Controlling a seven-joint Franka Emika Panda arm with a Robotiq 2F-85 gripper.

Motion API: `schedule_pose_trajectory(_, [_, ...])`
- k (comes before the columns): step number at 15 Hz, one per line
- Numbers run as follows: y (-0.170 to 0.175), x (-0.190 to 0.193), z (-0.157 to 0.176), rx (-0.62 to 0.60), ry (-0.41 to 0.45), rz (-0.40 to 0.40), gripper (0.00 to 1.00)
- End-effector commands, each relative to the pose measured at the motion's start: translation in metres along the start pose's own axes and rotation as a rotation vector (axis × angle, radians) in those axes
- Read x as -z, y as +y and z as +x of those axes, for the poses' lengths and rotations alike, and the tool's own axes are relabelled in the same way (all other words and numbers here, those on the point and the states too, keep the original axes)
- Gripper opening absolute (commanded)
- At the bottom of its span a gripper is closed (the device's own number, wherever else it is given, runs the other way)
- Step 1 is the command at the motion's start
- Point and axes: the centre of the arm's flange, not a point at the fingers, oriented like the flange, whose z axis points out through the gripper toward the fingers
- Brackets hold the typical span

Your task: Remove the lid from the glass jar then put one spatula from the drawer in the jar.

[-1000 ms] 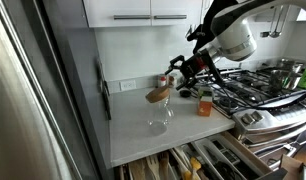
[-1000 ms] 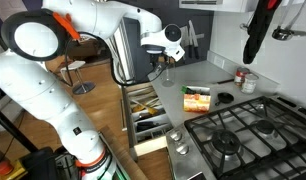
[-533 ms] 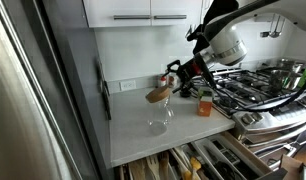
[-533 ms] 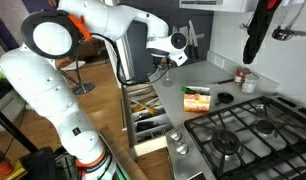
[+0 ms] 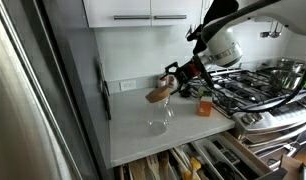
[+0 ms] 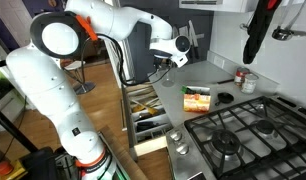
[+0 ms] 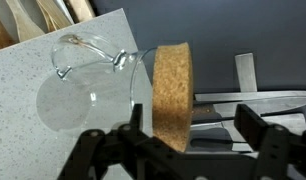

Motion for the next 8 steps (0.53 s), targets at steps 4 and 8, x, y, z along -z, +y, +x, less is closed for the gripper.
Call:
schedule_pose_trajectory(4, [0.0019,-0.0064,0.0085,-0.032,-0.047,0.032,0.65])
schedule_pose_trajectory(8, [0.0056,-0.0072,0.0105,-0.036,-0.051,0.030,0.36])
